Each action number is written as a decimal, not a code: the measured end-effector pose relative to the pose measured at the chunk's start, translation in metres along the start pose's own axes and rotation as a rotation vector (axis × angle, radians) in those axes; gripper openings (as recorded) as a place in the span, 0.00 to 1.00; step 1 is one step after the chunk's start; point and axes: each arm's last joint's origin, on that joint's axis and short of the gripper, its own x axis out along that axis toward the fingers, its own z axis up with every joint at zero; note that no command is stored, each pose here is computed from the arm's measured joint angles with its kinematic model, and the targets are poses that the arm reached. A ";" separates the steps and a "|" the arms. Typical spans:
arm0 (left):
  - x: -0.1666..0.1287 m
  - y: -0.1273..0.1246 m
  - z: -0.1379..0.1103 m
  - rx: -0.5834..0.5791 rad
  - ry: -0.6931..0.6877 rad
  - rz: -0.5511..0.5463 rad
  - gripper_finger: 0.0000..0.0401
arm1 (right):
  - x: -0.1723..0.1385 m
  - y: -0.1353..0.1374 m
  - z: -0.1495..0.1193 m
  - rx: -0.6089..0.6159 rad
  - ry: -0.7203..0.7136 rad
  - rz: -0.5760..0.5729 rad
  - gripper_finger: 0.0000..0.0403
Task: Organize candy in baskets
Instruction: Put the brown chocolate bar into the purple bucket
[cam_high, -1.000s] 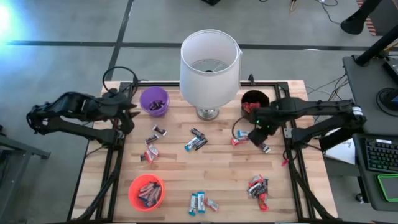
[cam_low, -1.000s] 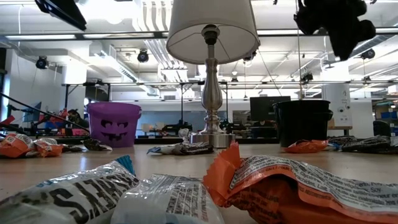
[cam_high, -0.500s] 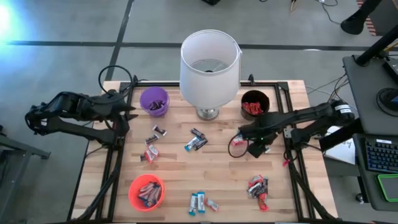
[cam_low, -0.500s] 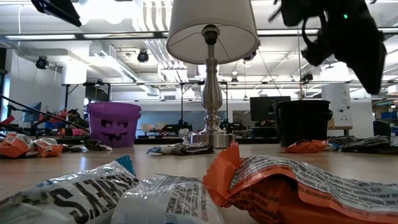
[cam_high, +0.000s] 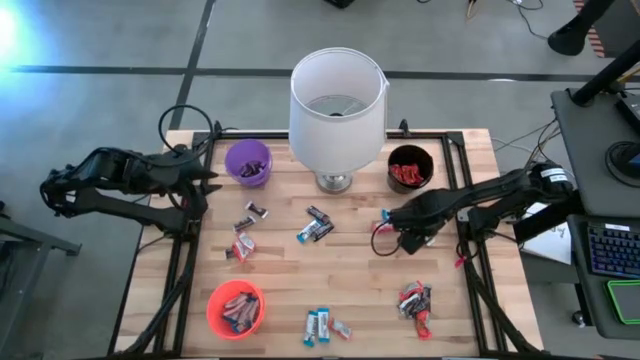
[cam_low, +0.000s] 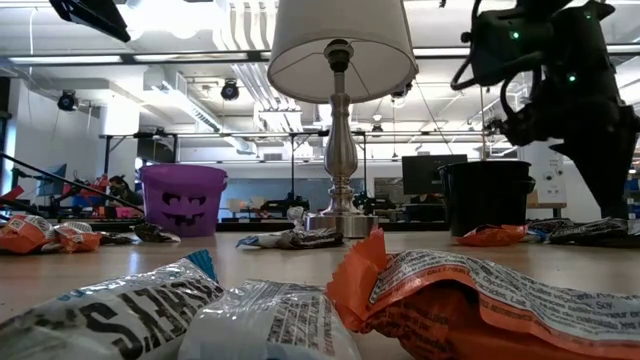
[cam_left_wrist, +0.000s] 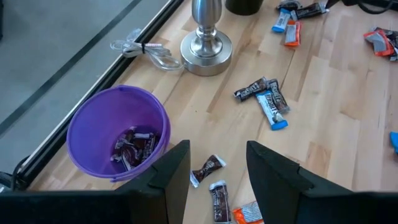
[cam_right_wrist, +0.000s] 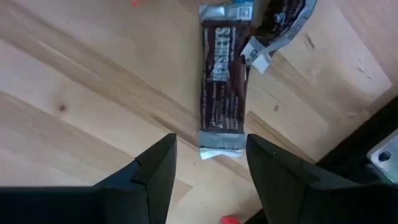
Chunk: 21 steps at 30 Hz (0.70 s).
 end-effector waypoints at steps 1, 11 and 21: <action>0.000 0.000 0.000 0.000 0.000 0.000 0.35 | 0.001 -0.001 0.000 -0.006 0.003 -0.004 0.46; 0.000 -0.001 0.002 -0.007 -0.017 -0.007 0.35 | 0.020 -0.004 0.000 -0.014 -0.029 0.002 0.46; 0.000 -0.001 0.003 -0.010 -0.023 -0.009 0.35 | 0.029 -0.009 -0.002 0.041 -0.032 -0.017 0.36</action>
